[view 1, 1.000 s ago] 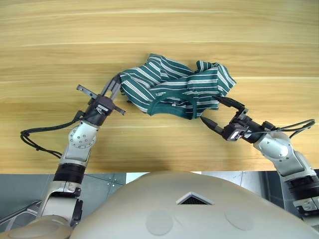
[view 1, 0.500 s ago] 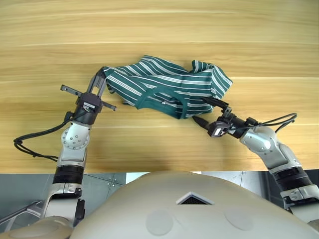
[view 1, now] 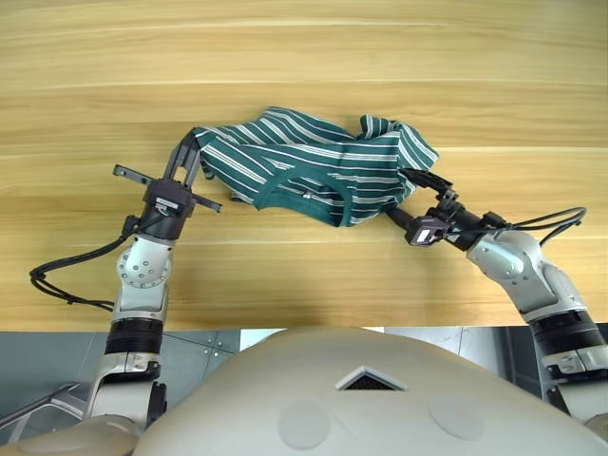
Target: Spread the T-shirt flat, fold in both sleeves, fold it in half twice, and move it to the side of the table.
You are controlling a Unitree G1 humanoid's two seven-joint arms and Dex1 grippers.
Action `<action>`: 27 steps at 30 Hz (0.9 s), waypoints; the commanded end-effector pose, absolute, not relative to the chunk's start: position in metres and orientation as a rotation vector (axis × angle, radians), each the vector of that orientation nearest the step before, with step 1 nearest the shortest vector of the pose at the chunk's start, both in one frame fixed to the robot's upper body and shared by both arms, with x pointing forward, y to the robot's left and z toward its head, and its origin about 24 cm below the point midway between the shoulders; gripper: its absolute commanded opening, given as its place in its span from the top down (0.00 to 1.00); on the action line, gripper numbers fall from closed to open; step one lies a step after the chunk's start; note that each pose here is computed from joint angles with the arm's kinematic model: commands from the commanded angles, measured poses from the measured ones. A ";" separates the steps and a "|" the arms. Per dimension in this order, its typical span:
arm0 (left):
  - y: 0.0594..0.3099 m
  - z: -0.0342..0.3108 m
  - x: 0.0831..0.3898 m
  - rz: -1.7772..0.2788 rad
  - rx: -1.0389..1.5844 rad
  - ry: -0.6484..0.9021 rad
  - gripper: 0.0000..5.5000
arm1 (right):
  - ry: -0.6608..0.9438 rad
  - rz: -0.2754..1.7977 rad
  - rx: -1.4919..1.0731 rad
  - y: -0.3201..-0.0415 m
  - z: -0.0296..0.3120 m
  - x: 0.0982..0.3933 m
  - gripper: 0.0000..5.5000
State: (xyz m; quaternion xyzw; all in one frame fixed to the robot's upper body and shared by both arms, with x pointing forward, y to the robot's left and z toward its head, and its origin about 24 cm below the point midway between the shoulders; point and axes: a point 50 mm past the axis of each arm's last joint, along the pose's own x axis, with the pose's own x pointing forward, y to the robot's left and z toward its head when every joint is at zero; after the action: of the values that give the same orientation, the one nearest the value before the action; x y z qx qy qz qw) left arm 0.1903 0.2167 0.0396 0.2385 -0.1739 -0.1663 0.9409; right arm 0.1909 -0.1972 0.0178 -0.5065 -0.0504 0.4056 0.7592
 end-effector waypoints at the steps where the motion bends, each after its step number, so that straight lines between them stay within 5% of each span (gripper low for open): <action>1: 0.217 0.037 0.186 -0.350 0.495 -0.348 1.00 | -0.019 0.942 -1.127 -0.201 0.001 0.180 0.33; 19: 0.237 0.033 0.186 -0.291 0.521 -0.306 1.00 | -0.104 0.894 -1.070 -0.200 0.016 0.182 0.94; 27: 0.239 0.036 0.179 -0.263 0.521 -0.320 1.00 | -0.169 0.912 -1.022 -0.190 0.020 0.198 0.99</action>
State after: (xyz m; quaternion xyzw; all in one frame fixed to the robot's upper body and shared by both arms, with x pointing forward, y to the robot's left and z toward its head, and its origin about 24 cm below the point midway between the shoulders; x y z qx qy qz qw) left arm 0.1794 0.2374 0.0328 0.2523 -0.1505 -0.1344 0.9464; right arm 0.1939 -0.1912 0.0176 -0.4740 -0.0701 0.4153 0.7732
